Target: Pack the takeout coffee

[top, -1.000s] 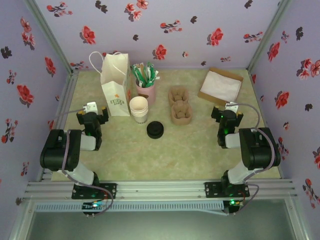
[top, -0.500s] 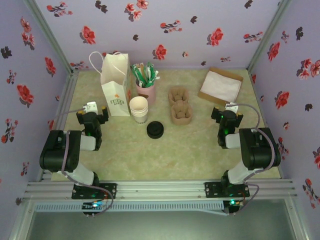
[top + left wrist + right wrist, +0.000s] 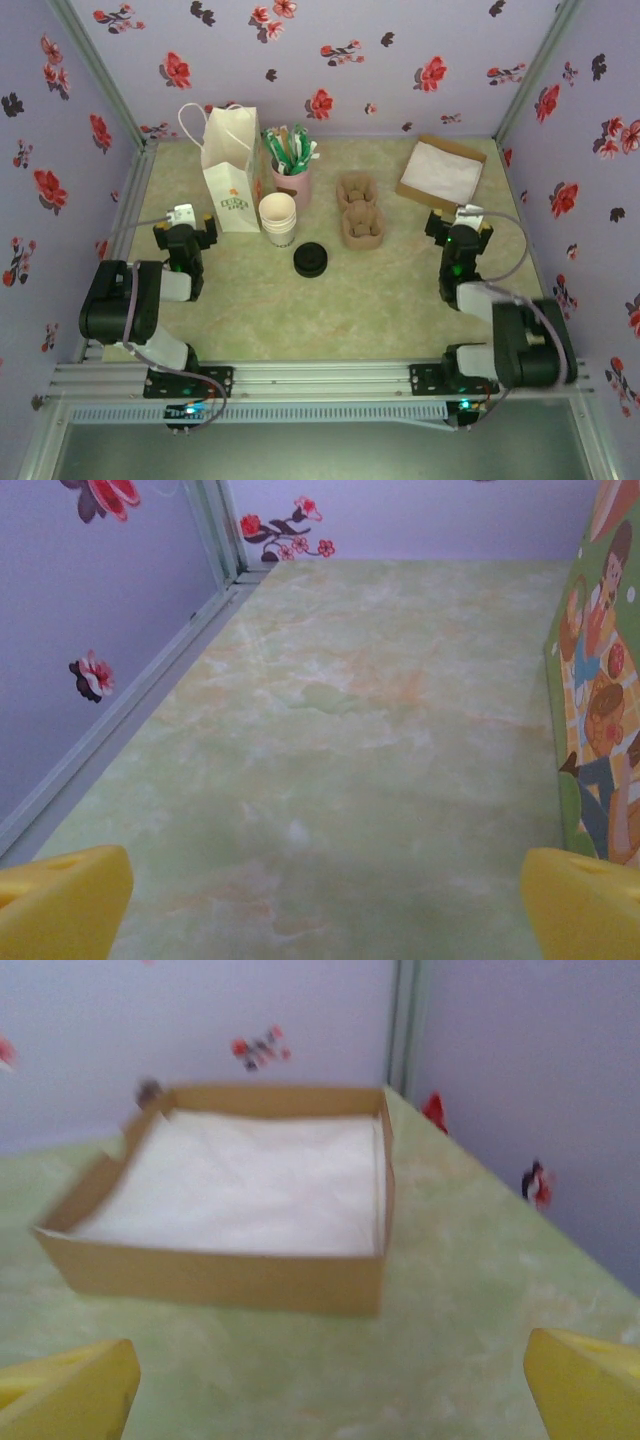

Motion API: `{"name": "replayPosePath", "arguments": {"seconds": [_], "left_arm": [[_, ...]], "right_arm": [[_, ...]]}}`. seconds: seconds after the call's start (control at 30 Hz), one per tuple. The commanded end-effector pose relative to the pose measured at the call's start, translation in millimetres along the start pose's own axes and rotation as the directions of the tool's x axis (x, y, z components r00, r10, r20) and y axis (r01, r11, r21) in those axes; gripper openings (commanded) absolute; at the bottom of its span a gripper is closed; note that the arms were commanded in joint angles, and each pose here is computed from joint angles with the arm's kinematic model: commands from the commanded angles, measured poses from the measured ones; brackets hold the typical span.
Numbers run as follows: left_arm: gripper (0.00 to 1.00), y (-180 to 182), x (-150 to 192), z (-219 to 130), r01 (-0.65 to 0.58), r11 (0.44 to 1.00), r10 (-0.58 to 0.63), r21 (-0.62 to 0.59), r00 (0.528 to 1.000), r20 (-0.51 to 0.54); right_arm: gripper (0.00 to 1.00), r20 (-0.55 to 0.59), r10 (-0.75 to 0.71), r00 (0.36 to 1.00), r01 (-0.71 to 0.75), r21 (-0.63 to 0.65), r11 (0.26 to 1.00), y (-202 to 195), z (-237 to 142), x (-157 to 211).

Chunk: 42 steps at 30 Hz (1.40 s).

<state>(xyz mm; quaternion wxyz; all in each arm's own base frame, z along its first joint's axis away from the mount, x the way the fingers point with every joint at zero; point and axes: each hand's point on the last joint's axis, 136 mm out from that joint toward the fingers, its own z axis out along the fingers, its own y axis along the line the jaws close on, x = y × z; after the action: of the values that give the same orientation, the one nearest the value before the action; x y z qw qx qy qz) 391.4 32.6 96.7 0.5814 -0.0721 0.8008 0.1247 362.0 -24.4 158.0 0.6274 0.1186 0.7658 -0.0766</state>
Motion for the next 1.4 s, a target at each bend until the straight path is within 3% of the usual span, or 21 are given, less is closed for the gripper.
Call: {"name": "replayPosePath", "arguments": {"seconds": [0.0, 0.03, 0.1, 0.17, 0.27, 0.33, 0.43, 0.53, 0.6, 0.67, 0.77, 0.83, 0.93, 1.03, 1.17, 1.37], "left_arm": [[1.0, 3, -3, -1, 0.011, 1.0, -0.011, 0.006, 1.0, 0.0], [1.0, 5, -4, -3, 0.014, 1.0, -0.014, -0.001, 1.0, 0.009], [1.0, 8, -10, -13, 0.024, 1.0, -0.024, 0.004, 0.999, 0.038], [1.0, 9, -19, -21, 0.024, 1.0, -0.024, 0.001, 0.997, 0.07], [1.0, 12, -34, -45, 0.001, 0.999, 0.004, -0.039, 0.992, 0.129], [1.0, 13, -54, -56, 0.041, 0.998, -0.032, -0.056, 0.986, 0.162], [1.0, 21, -96, -74, 0.261, 0.965, -0.252, -0.018, 0.947, 0.199], [1.0, 26, -128, -101, 0.469, 0.881, -0.472, 0.065, 0.86, 0.194], [1.0, 33, -138, -120, 0.612, 0.782, -0.622, 0.113, 0.76, 0.187], [1.0, 33, -154, -140, 0.656, 0.73, -0.683, 0.192, 0.71, 0.169], [1.0, 24, -171, -163, 0.625, 0.723, -0.678, 0.294, 0.724, 0.127], [1.0, 25, -174, -172, 0.629, 0.72, -0.677, 0.291, 0.73, 0.097], [1.0, -2, -186, -185, 0.519, 0.772, -0.545, 0.367, 0.837, -0.037], [1.0, -2, -180, -185, 0.489, 0.815, -0.472, 0.31, 0.871, -0.134], [1.0, 14, -177, -188, 0.48, 0.839, -0.477, 0.254, 0.875, -0.078], [1.0, 14, -163, -179, 0.469, 0.86, -0.452, 0.201, 0.883, -0.126]], "right_arm": [[0.99, 0.069, 0.055, 0.996, -0.051, -0.059, 0.997, 10, -25, -43], [0.99, 0.09, 0.087, 0.992, -0.076, -0.116, 0.99, 19, -31, -56], [0.99, 0.092, 0.303, 0.948, -0.288, -0.148, 0.946, 19, -37, -82], [0.99, 0.014, 0.478, 0.878, -0.468, -0.19, 0.863, 28, -39, -91], [0.99, -0.085, 0.585, 0.806, -0.59, -0.184, 0.786, 37, -38, -91], [0.99, -0.088, 0.574, 0.814, -0.573, -0.283, 0.769, 54, -39, -106], [0.99, -0.175, 0.52, 0.836, -0.548, -0.316, 0.774, 79, -43, -121], [0.99, -0.288, 0.396, 0.872, -0.482, -0.354, 0.802, 112, -51, -126], [0.99, -0.308, 0.333, 0.891, -0.438, -0.394, 0.808, 132, -59, -135], [0.99, -0.307, 0.27, 0.913, -0.384, -0.418, 0.823, 151, -65, -142], [0.99, -0.311, 0.135, 0.941, -0.272, -0.453, 0.849, 188, -75, -145], [0.99, -0.337, 0.061, 0.939, -0.23, -0.489, 0.842, 215, -81, -141], [0.99, -0.357, -0.046, 0.933, -0.165, -0.539, 0.826, 255, -89, -132], [0.99, -0.385, -0.161, 0.909, -0.099, -0.574, 0.813, 289, -94, -117], [0.99, -0.429, -0.267, 0.863, -0.049, -0.596, 0.801, 321, -94, -94], [0.97, -0.461, -0.384, 0.8, 0.004, -0.636, 0.772, 357, -96, -77]]}}
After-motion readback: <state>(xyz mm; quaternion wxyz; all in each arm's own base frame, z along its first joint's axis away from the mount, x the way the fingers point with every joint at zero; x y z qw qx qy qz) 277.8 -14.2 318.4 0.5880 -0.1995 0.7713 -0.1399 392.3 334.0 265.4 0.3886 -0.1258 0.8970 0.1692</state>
